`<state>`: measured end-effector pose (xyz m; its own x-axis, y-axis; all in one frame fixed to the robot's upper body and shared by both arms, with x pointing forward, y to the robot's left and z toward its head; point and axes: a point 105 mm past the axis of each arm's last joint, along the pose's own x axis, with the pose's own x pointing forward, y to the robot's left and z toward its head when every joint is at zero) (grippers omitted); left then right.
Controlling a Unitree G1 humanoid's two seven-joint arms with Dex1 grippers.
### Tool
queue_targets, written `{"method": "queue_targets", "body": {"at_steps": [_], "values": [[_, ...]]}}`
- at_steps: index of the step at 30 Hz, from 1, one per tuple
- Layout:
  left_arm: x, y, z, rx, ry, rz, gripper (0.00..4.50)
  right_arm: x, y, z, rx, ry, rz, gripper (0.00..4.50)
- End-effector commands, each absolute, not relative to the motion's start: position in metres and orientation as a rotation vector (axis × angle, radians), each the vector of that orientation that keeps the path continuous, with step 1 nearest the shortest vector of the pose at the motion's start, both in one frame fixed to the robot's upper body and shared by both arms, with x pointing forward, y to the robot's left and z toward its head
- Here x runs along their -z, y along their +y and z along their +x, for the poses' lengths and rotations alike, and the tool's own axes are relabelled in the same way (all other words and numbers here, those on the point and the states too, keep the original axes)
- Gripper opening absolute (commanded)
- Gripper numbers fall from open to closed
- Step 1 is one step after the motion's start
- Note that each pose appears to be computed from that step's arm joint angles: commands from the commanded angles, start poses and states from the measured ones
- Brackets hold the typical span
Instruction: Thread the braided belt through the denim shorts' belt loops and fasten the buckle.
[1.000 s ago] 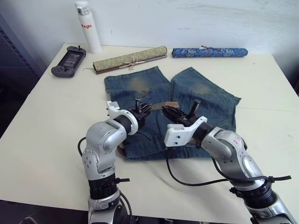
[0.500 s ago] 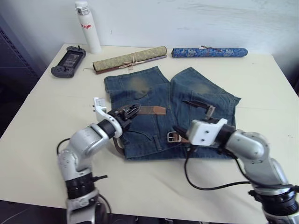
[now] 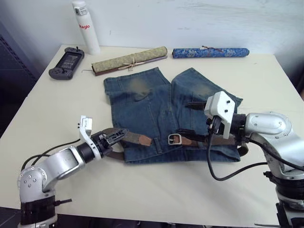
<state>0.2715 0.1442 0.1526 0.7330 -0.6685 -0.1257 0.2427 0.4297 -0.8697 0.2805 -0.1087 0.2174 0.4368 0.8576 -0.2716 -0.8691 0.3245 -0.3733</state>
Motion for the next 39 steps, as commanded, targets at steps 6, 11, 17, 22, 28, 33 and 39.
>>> {"method": "queue_targets", "body": {"at_steps": [6, 11, 17, 22, 28, 33, 39], "values": [[-0.145, 0.126, 0.258, 0.524, 0.532, -0.974, 0.00, -0.228, -0.113, 0.252, -1.225, 0.139, -0.496, 4.48], [-0.142, 0.129, 0.257, 0.495, 0.556, -0.923, 0.00, -0.232, -0.118, 0.249, -1.229, 0.166, -0.499, 4.48], [-0.137, 0.128, 0.264, 0.417, 0.532, -0.955, 0.00, -0.234, -0.122, 0.253, -1.205, 0.174, -0.535, 4.48], [-0.131, 0.115, 0.268, 0.441, 0.532, -0.916, 0.00, -0.238, -0.124, 0.255, -1.185, 0.169, -0.554, 4.48], [-0.129, 0.109, 0.274, 0.461, 0.490, -0.788, 0.00, -0.242, -0.126, 0.256, -1.160, 0.170, -0.570, 4.48], [-0.126, 0.108, 0.280, 0.462, 0.445, -0.689, 0.00, -0.243, -0.128, 0.257, -1.136, 0.177, -0.581, 4.48], [-0.109, 0.089, 0.279, 0.494, 0.510, -0.755, 0.00, -0.247, -0.127, 0.258, -1.131, 0.182, -0.602, 4.48]]}}
